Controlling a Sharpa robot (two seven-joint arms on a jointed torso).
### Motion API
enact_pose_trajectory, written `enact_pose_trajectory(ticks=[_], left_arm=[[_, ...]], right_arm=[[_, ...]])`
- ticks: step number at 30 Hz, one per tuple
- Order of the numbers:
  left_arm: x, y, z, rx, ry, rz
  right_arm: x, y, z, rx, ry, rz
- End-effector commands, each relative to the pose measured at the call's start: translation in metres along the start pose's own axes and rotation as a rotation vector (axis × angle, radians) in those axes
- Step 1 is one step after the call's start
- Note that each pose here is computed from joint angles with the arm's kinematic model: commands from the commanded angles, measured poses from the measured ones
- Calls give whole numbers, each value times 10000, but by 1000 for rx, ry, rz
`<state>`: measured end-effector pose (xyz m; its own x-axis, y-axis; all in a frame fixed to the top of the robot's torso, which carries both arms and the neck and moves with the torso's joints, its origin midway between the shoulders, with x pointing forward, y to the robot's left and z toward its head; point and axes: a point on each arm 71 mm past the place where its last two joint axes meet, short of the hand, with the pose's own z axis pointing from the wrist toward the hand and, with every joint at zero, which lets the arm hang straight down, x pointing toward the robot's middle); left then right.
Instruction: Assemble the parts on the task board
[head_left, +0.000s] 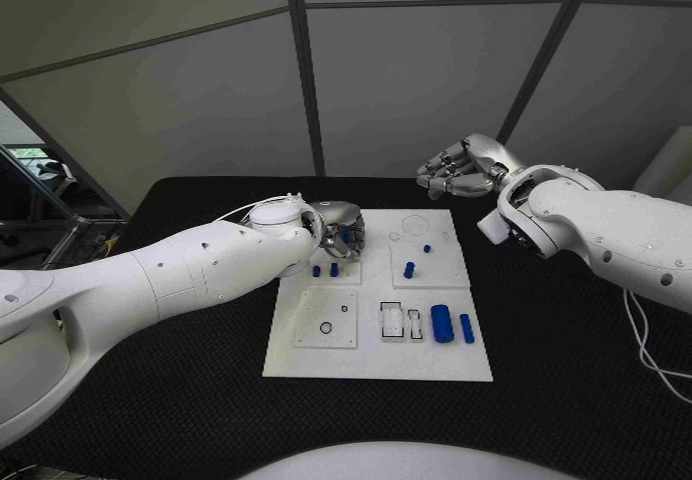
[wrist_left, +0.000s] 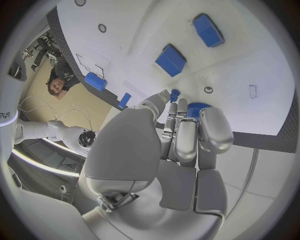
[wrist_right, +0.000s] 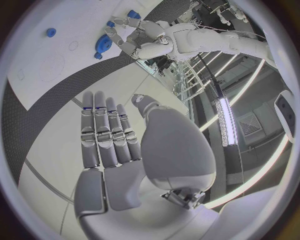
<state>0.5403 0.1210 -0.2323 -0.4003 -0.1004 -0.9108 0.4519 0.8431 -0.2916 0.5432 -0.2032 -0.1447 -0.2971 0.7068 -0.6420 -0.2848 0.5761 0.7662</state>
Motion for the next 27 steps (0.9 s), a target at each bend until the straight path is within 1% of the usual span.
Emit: enact_pose_trajectory(ticks=[1, 8, 18, 24, 27], left_arm=[[8, 4, 7, -11, 19, 14], [26, 10, 16, -19, 34, 16], [56, -17, 35, -15, 54, 16], [66, -10, 37, -21, 57, 15], [64, 0, 35, -28, 50, 14]], right_arm=[[3, 19, 6, -9, 5, 0], [7, 23, 9, -10, 6, 0], [12, 29, 8, -12, 8, 0], [16, 31, 10, -12, 10, 1], [17, 32, 10, -13, 12, 1]])
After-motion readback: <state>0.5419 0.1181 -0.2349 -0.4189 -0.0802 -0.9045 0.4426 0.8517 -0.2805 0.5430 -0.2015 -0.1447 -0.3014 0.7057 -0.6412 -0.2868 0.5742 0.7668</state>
